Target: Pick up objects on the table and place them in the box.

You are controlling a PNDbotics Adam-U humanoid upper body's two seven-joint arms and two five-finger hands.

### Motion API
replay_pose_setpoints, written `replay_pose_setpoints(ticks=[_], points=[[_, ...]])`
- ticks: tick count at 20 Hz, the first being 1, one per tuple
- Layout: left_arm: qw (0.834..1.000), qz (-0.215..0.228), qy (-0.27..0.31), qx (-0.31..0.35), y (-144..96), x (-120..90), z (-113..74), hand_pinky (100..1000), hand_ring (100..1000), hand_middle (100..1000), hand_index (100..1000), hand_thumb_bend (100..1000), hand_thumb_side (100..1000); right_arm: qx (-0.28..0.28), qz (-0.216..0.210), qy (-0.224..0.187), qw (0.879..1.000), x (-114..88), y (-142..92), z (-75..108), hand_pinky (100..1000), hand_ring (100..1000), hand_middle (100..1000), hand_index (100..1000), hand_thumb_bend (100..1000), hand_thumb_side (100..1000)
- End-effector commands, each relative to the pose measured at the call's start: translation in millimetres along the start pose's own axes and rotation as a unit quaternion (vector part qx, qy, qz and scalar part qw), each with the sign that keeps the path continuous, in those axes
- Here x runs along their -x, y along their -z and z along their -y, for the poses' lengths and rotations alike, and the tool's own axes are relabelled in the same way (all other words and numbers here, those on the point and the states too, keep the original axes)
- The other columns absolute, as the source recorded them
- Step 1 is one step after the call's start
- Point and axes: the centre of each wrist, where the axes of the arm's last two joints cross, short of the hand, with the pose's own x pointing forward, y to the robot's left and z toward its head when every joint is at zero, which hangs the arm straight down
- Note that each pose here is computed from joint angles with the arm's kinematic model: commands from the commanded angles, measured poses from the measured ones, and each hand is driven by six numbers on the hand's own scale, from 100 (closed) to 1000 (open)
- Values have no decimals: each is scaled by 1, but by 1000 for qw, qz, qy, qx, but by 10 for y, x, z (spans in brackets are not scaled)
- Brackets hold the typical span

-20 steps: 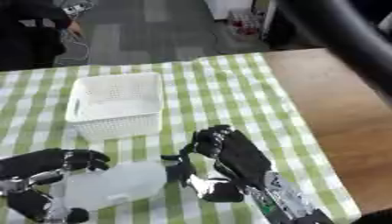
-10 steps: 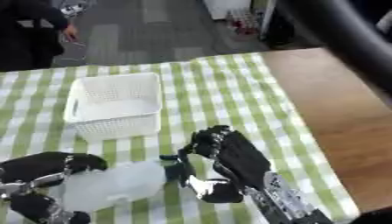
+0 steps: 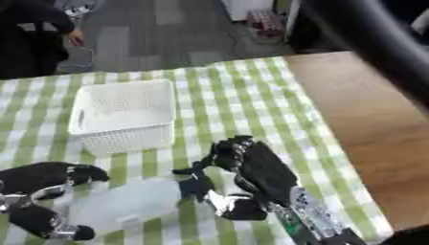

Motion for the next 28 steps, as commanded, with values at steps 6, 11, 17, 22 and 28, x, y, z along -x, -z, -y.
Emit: replay_pose_setpoints(ticks=[6,11,17,22,28], points=[[996,-4,79,34,24,83,11,917,903,914,1000,585,1000,8,17,-7,1000,70,50,93,361,395,433,609,100,1000],[994,-9,105,28,75,86,83,928,908,912,1000,570,1000,9,19,-6,1000,78,56,100,361,395,433,609,100,1000],[992,-9,127,4,138,75,156,931,909,906,991,549,1000,9,20,-6,1000,81,58,102,360,395,434,609,100,1000],[990,-9,142,-12,177,74,221,894,862,876,964,514,1000,9,20,-6,1000,85,59,105,360,395,434,609,100,1000],[986,-13,159,-46,183,55,234,375,348,531,759,307,1000,9,19,-6,1000,83,56,103,359,395,432,605,100,1000]])
